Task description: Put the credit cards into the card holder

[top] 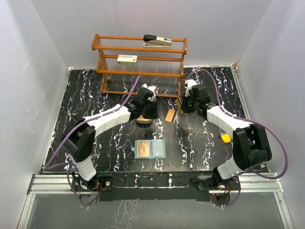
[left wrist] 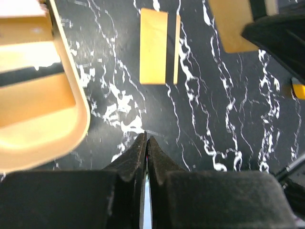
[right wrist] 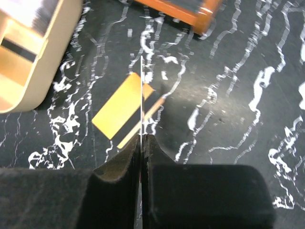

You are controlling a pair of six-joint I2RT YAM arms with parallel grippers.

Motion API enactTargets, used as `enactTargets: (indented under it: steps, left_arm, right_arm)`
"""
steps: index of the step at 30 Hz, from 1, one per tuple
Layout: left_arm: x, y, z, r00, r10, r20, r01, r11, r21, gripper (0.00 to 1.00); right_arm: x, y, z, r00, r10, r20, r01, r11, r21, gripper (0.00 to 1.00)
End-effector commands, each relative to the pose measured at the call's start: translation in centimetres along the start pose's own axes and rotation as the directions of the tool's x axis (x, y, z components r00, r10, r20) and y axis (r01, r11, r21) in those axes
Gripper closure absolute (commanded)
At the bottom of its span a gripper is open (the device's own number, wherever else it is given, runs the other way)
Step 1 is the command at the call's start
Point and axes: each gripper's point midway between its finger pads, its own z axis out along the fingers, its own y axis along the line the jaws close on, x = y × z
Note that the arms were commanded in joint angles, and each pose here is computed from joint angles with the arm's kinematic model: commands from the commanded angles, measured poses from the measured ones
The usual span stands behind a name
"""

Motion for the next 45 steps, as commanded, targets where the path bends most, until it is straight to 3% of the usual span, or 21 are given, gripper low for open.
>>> enactTargets:
  steps: [1,9,13,20,33,45]
  left_arm:
    - [-2.4,-0.7,2.2,0.999,0.042,0.034,-0.041,0.999,-0.015,1.00]
    - [-2.6,0.4,7.4,0.997,0.078,-0.012,-0.079,0.994,-0.081,1.00]
    - [-1.5,1.8,9.4,0.994,0.087,-0.060,-0.094,0.987,-0.127,1.00]
    - [0.9,3.7,11.8,0.989,0.087,-0.123,-0.108,0.979,-0.173,1.00]
    - [3.2,3.8,12.6,0.982,0.080,-0.170,-0.108,0.981,-0.163,1.00]
    - [4.7,5.1,12.4,0.975,0.087,-0.204,-0.129,0.971,-0.201,1.00]
  right_arm:
    - [0.4,-2.2,-0.3,0.977,0.214,-0.003,-0.214,0.977,0.027,1.00]
    - [5.0,-3.8,1.3,0.925,0.367,-0.100,-0.365,0.930,0.036,1.00]
    - [7.1,-3.1,2.6,0.885,0.427,-0.184,-0.433,0.902,0.010,1.00]
    - [9.4,-2.6,3.2,0.847,0.482,-0.225,-0.491,0.871,0.019,1.00]
    - [11.0,0.5,2.9,0.784,0.545,-0.296,-0.593,0.800,-0.098,1.00]
    - [11.8,3.2,2.1,0.785,0.480,-0.392,-0.595,0.761,-0.259,1.00]
